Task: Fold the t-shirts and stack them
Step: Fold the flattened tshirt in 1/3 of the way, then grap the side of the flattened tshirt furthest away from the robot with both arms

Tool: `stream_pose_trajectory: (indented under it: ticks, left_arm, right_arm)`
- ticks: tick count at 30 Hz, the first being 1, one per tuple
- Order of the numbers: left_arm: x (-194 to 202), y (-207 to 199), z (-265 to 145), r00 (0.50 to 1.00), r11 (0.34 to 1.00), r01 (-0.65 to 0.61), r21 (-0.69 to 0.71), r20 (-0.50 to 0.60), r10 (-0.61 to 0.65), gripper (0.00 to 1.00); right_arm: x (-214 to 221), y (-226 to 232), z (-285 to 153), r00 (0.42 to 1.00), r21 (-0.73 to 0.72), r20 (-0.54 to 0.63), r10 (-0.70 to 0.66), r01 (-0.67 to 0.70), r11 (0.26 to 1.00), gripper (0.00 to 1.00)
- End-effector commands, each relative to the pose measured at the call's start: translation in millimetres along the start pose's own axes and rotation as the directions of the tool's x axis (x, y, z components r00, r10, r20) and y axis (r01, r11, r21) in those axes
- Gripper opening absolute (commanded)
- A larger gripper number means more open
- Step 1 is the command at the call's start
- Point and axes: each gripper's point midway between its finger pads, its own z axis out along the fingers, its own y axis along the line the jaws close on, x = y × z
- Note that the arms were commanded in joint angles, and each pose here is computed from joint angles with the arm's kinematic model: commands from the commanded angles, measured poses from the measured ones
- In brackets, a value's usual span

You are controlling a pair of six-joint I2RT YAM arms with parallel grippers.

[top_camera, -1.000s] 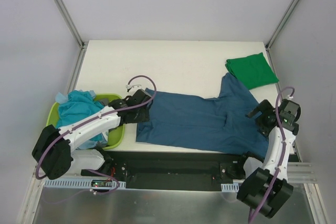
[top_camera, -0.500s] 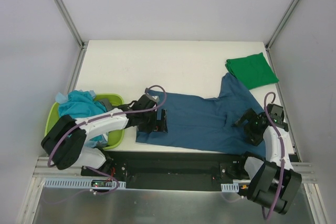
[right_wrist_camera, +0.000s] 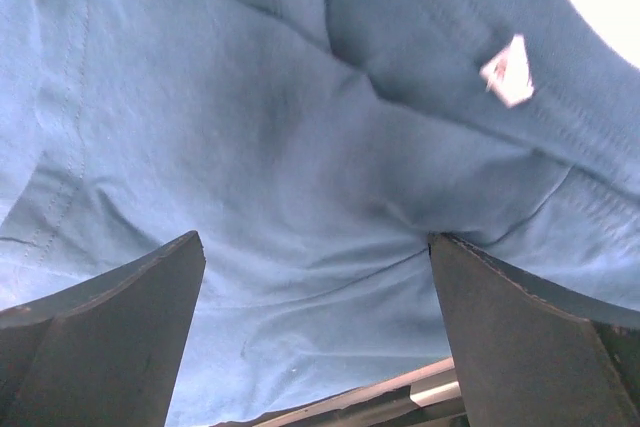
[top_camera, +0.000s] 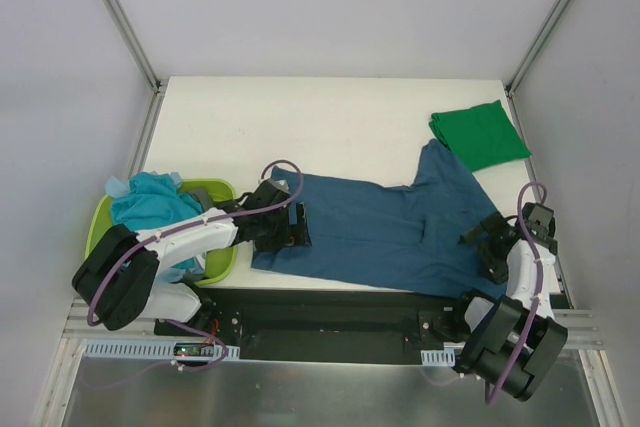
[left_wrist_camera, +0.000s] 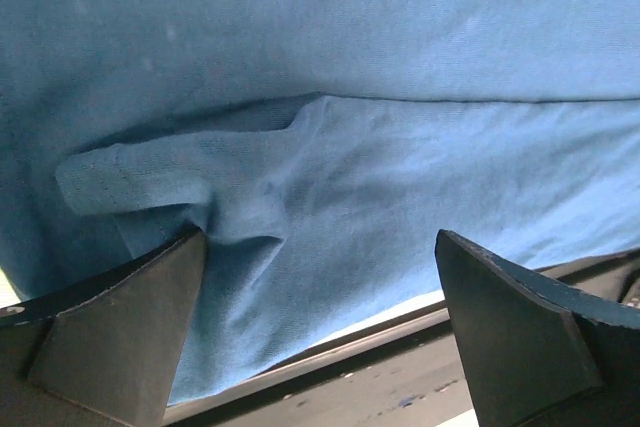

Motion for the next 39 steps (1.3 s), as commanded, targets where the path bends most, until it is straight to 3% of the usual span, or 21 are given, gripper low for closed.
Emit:
stream_pose_trajectory:
  ticks: [1,7,12,15,19,22,27,35,39]
  left_arm:
    - [11.7,31.3,-16.4,0.998,0.991,-0.047,-0.127,-0.037,0.043,0.99]
    - [-34.6,-27.6,-48.0,0.982,0.984,-0.174,0.036,0.08,0.171,0.99]
    - [-87.9,-31.8,-67.5,0.957,0.981,-0.186,-0.054,0.215,0.193,0.99]
    - [-130.0,-18.7,-70.4,0.957,0.988,-0.117,-0.099,0.256,0.139,0.99]
    - [-193.4,0.3,-76.3,0.934,0.977,-0.085,-0.196,0.326,0.147,0.99]
    - [-225.1,16.5,-64.9,0.946,0.979,-0.048,-0.2,0.305,0.109,0.99]
    - [-251.6,41.7,-25.8,0.97,0.977,-0.102,-0.187,0.201,0.14,0.98]
    - [-245.6,42.9,26.0,0.991,0.986,-0.113,-0.12,0.052,0.12,0.77]
    - [-239.4,55.4,45.6,0.996,0.984,-0.091,-0.153,0.01,0.094,0.66]
  right_arm:
    - [-7.1,10.9,-3.5,0.999,-0.069,0.031,-0.031,0.033,0.997,0.96]
    - [-29.7,44.6,-44.5,0.978,-0.181,0.156,-0.138,0.166,0.969,0.96]
    - [-48.8,95.5,-85.3,0.871,-0.203,0.325,-0.367,0.444,0.873,0.96]
    - [-55.8,141.9,-97.2,0.738,-0.226,0.401,-0.543,0.654,0.722,0.96]
    - [-61.6,208.9,-97.1,0.446,-0.187,0.517,-0.731,0.892,0.412,0.96]
    - [-61.6,247.2,-80.1,0.236,-0.169,0.498,-0.834,0.97,0.173,0.96]
    - [-79.1,292.0,-48.6,0.074,-0.198,0.391,-0.917,0.98,-0.005,0.96]
    - [-89.9,313.4,9.3,-0.039,-0.286,0.251,-0.967,0.952,-0.112,0.98]
    - [-97.8,317.2,35.8,-0.041,-0.301,0.167,-0.985,0.949,-0.091,0.99]
